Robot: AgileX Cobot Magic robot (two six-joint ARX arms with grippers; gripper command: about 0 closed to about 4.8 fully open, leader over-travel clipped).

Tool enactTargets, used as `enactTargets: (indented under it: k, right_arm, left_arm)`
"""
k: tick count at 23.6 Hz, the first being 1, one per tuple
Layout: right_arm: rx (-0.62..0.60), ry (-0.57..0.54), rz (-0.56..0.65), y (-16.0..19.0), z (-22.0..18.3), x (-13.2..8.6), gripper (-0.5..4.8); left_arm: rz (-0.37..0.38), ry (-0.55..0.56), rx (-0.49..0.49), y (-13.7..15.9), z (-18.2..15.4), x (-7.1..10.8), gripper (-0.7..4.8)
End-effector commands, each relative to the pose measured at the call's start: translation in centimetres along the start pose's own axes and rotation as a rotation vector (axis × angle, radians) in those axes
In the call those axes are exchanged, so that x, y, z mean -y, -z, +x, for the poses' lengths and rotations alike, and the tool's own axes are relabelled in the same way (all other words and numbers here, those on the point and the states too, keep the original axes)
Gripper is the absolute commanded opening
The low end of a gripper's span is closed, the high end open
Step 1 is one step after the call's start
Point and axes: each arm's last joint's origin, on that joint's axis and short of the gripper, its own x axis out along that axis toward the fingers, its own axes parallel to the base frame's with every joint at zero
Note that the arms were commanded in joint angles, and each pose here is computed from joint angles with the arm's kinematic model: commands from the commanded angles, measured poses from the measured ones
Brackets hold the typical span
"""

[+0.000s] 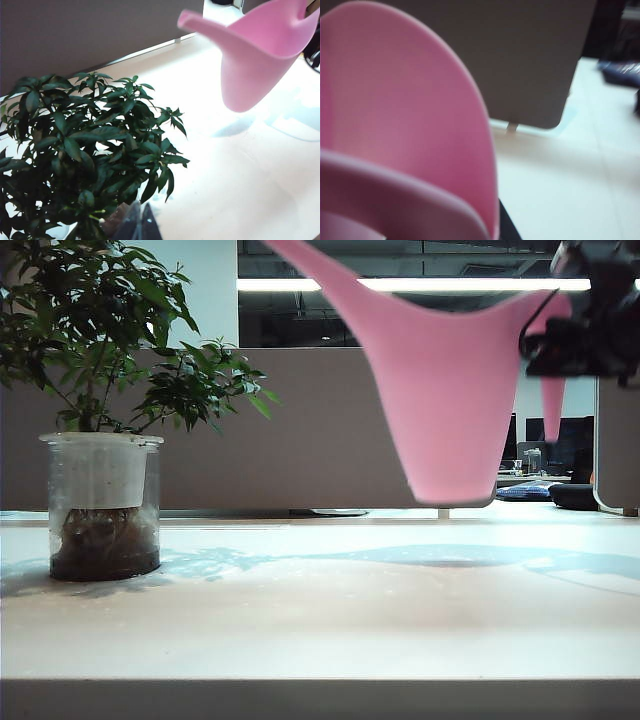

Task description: Pick up the watering can from the table, water the potted plant, and put the can back.

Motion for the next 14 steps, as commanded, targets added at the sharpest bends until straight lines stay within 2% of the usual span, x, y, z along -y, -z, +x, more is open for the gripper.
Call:
enactTargets:
  k: [1, 3, 10, 14]
  right_arm:
    - [0.092, 0.026, -0.010, -2.3, -0.9, -0.2, 1.12]
    - [0.103, 0.080, -0.031, -4.1, -1.6, -0.8, 1.12]
    - [0.053, 0.074, -0.235, -9.5, -0.5, -2.9, 1.12]
    - [0.161, 0.098, -0.465, -14.0, -0.6, -5.5, 1.12]
  left_arm:
    - [-0.001, 0.006, 0.015, -0.1, -0.4, 0.1, -0.05]
    - [-0.003, 0.007, 0.006, -0.4, -0.9, 0.2, -0.05]
    - [-0.002, 0.006, 0.010, -0.7, -1.9, 0.3, -0.05]
    - [-0.046, 0.042, 0.016, -0.6, -2.2, 0.5, -0.05]
